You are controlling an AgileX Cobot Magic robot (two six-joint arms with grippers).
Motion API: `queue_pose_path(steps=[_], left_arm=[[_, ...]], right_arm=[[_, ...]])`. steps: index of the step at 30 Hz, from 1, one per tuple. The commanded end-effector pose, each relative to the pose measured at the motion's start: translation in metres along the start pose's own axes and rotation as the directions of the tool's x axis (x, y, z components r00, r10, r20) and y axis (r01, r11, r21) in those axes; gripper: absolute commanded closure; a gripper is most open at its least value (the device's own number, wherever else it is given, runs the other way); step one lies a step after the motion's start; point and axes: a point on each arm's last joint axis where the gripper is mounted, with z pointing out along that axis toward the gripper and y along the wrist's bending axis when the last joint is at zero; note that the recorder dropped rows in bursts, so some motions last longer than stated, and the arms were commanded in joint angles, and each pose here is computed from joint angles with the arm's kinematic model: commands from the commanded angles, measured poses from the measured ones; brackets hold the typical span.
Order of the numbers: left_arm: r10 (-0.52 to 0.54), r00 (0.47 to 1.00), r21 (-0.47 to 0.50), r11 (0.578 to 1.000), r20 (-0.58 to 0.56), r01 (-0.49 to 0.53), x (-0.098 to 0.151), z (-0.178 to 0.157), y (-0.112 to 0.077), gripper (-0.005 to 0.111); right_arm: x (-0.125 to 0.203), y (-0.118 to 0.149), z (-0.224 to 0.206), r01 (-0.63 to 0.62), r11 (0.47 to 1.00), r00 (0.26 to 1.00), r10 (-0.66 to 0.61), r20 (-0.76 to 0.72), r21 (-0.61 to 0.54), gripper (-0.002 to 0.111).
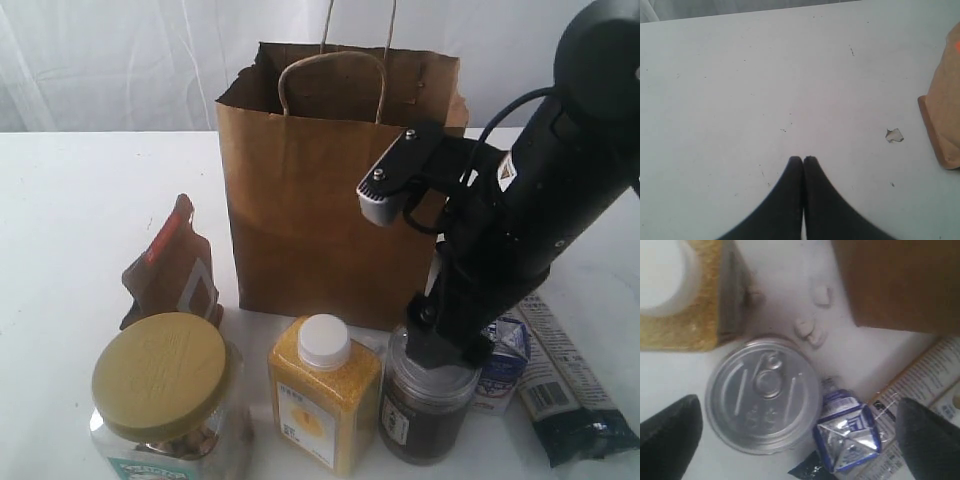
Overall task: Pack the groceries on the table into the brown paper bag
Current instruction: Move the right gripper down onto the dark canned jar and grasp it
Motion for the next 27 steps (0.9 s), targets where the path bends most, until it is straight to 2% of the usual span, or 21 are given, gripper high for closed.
queue_pose_path(steps=[1, 5, 11, 19, 22, 27], left_arm=[[0.000, 1.000, -0.002, 1.000, 0.004, 0.000, 0.001, 0.000, 0.000, 0.107], [0.000, 1.000, -0.002, 1.000, 0.004, 0.000, 0.001, 0.000, 0.000, 0.107], [0.000, 1.000, -0.002, 1.000, 0.004, 0.000, 0.001, 0.000, 0.000, 0.107], [0.000, 1.000, -0.002, 1.000, 0.004, 0.000, 0.001, 0.000, 0.000, 0.107], [0.000, 1.000, -0.002, 1.000, 0.004, 0.000, 0.001, 0.000, 0.000, 0.107], [0.000, 1.000, -0.002, 1.000, 0.004, 0.000, 0.001, 0.000, 0.000, 0.107]], right_arm=[[-0.003, -0.005, 0.000, -0.080, 0.995, 0.996, 0.077, 0.044, 0.058, 0.011], [-0.009, -0.004, 0.008, -0.137, 0.991, 0.989, 0.136, 0.066, 0.012, 0.011], [-0.006, 0.002, 0.036, -0.178, 0.980, 0.980, 0.167, -0.110, -0.092, 0.011], [-0.005, 0.005, 0.052, -0.208, 0.968, 0.965, 0.179, -0.190, -0.141, 0.013], [-0.002, 0.006, 0.052, -0.210, 0.966, 0.959, 0.173, -0.226, -0.153, 0.023], [0.000, 0.008, 0.051, -0.212, 0.964, 0.952, 0.166, -0.259, -0.163, 0.051]])
